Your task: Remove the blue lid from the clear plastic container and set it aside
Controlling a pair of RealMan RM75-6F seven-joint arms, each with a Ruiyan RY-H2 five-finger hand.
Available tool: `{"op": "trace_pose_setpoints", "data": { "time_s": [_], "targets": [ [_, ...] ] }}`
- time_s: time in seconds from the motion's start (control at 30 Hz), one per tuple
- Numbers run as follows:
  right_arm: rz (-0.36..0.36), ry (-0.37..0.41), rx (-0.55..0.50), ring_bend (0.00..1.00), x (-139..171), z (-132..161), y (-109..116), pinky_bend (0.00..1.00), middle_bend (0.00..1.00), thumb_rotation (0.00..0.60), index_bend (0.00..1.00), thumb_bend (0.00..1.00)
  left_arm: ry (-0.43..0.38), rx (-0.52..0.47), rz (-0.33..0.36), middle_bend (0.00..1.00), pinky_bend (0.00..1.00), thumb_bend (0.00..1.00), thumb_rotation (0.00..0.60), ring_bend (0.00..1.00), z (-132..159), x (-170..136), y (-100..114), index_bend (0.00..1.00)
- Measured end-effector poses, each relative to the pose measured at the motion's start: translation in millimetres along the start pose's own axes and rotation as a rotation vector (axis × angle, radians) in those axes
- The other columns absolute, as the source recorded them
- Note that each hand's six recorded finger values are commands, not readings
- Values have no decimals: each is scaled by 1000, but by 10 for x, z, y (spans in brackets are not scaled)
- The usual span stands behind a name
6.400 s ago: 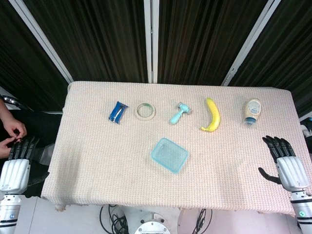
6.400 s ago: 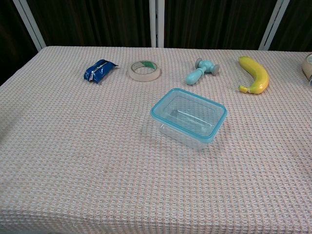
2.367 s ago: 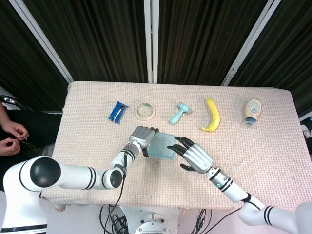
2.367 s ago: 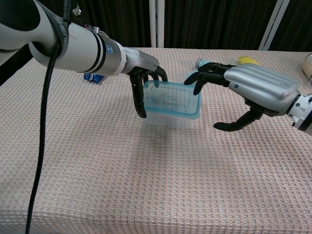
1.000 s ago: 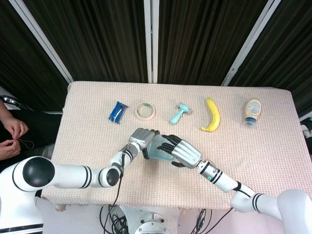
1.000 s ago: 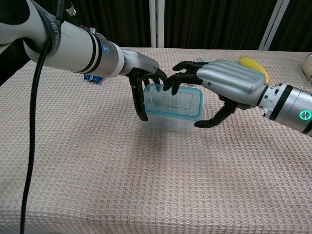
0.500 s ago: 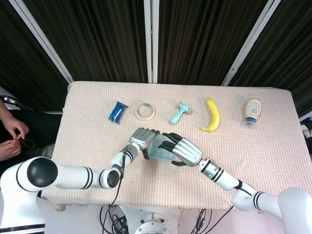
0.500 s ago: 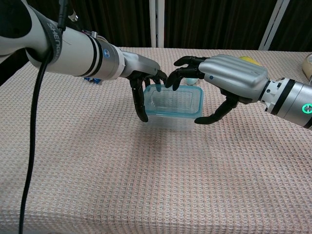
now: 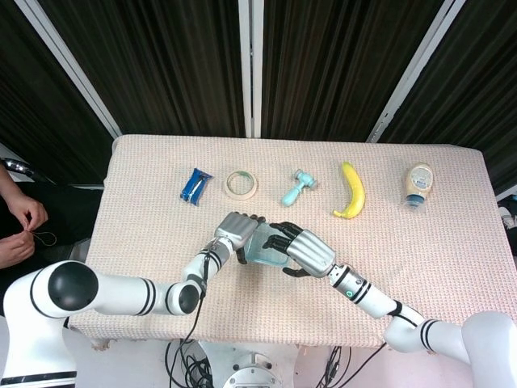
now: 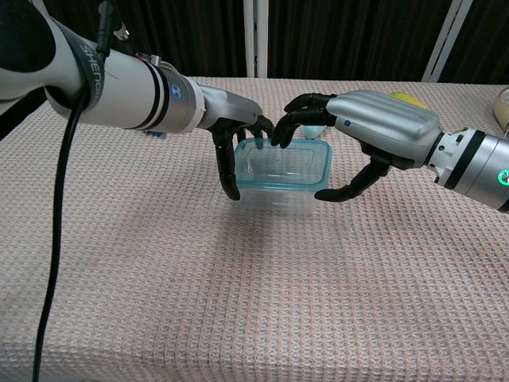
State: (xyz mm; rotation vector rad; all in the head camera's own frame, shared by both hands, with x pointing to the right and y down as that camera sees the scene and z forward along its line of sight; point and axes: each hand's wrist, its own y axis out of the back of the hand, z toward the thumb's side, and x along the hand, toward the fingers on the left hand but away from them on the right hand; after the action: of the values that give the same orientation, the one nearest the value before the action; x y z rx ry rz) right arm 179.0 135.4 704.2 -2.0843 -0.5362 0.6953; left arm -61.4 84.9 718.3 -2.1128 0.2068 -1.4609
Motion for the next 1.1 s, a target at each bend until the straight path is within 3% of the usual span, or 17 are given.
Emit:
{"op": "trace_pose_setpoints", "data": {
  "time_s": [1.1],
  "targets": [
    [-59,-36,9,191,28,-56,119,295,358,600,370,366,-2,11,25,291,209,0,600,177,-2,28,-54,192]
  ]
}}
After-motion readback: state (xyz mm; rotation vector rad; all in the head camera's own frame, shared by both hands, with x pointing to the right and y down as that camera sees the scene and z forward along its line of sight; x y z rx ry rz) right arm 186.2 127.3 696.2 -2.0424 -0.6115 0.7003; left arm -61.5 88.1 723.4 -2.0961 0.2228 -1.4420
